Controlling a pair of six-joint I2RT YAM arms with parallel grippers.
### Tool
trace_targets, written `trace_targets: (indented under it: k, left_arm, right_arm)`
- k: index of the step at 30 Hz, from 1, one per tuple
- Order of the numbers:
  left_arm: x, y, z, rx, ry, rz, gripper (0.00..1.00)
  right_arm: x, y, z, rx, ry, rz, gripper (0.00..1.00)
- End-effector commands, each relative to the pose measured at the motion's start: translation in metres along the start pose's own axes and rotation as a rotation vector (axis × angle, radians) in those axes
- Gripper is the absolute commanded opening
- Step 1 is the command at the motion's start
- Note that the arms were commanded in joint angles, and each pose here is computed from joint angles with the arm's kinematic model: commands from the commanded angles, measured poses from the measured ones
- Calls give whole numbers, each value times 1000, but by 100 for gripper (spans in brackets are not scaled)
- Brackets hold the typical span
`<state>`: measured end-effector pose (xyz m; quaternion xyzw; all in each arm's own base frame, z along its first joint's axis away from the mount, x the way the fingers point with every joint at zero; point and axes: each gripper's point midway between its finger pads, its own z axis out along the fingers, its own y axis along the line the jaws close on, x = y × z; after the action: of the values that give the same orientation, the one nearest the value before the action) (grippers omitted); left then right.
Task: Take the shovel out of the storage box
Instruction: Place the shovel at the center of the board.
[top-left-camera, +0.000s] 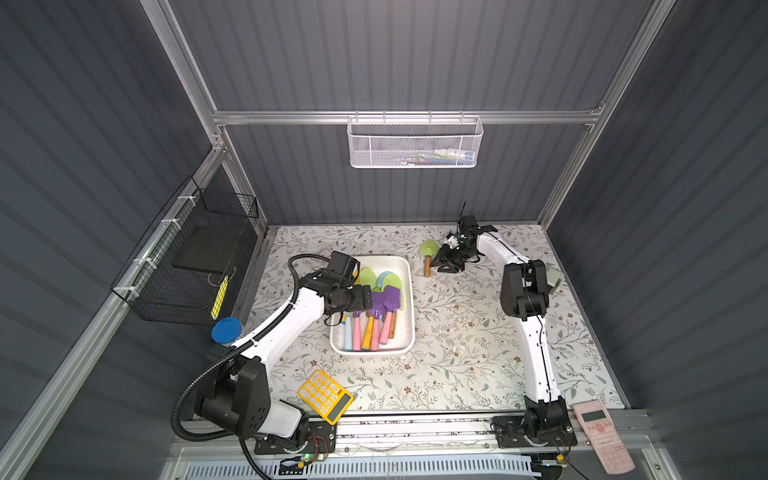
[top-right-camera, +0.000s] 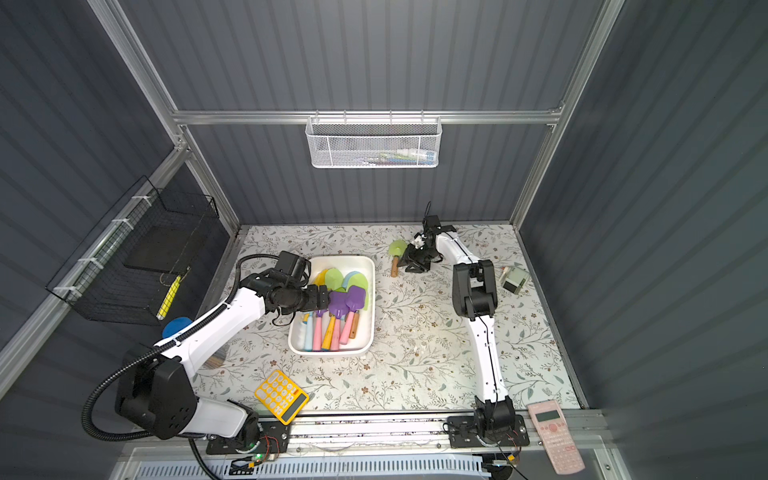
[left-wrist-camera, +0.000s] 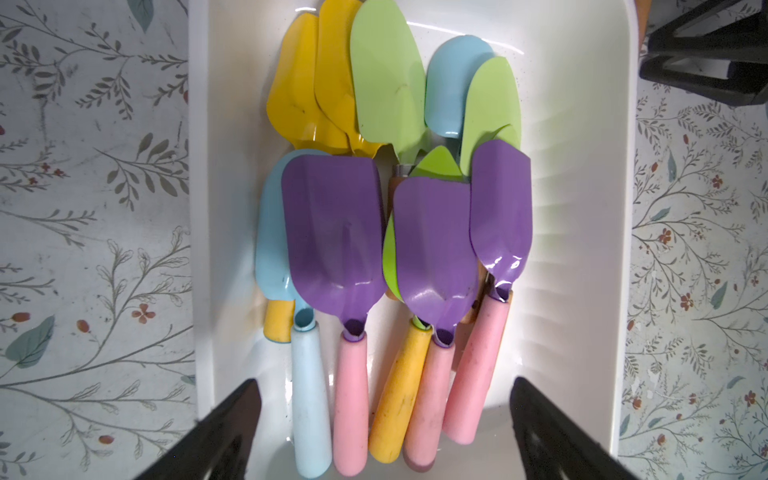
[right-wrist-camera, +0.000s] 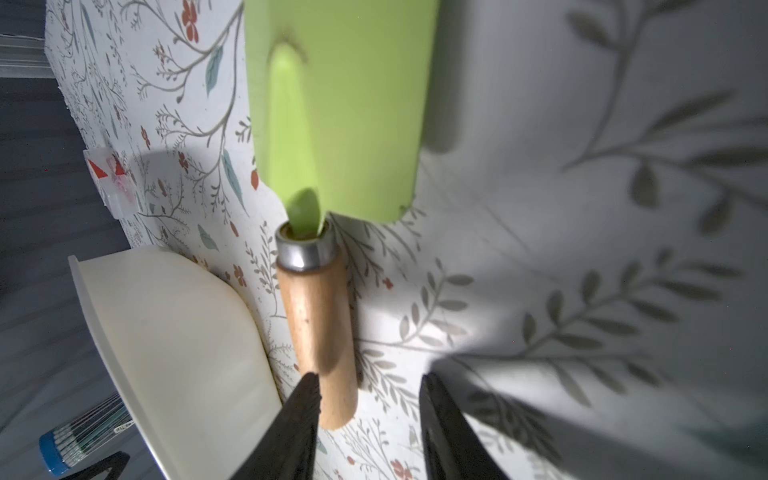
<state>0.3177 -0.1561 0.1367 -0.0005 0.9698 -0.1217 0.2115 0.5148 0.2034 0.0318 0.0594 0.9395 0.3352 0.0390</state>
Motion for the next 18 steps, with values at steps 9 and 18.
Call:
trace_targets:
  k: [9,18]
  left_arm:
    - [1,9,11,-73,52,72,77]
    - [19,-38,37,-108,99,181,60]
  right_arm:
    - [59,42,-92,-3,-187,-81,54]
    - [139,54,-121,137,-292,-191,52]
